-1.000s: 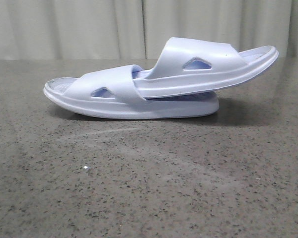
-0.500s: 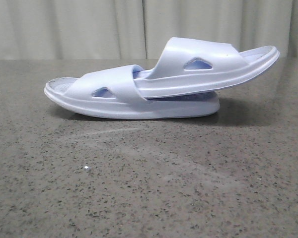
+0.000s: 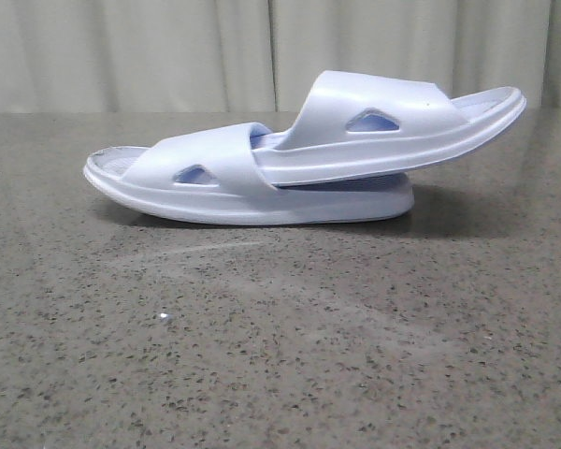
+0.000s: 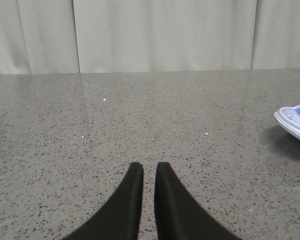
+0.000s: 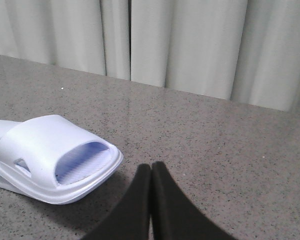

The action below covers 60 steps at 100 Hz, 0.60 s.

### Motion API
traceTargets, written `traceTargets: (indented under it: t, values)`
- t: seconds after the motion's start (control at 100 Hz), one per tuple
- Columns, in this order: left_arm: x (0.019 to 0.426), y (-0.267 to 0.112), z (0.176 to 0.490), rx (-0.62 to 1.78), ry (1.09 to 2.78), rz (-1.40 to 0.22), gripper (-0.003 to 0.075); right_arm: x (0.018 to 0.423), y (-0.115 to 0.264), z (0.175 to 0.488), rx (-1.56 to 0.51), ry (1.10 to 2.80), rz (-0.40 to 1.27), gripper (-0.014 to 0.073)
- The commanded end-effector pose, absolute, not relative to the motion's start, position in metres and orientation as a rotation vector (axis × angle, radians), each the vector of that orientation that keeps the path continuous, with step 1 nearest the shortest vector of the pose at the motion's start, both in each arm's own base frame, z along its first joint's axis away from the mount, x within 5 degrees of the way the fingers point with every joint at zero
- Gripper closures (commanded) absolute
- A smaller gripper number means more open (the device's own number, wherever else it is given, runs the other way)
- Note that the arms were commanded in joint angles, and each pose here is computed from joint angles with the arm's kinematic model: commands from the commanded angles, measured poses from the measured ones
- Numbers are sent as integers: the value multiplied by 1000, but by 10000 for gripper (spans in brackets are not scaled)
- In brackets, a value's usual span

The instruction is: Insert blue slippers together front up

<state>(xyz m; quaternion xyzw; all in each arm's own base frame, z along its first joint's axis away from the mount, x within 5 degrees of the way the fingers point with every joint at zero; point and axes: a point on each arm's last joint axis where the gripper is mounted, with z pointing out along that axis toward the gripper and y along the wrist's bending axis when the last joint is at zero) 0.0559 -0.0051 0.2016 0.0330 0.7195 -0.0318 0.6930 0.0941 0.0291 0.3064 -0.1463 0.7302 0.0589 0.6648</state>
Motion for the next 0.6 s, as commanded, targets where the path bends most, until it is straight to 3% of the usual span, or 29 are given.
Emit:
traceTargets:
  t: [0.0,0.59]
  values:
    - [54,-5,207,67,1511,-68,704,93,31,319,-357,1573,145,702]
    - [54,-5,207,47,1510,-92,704,93,31,319,-357,1573,145,702]
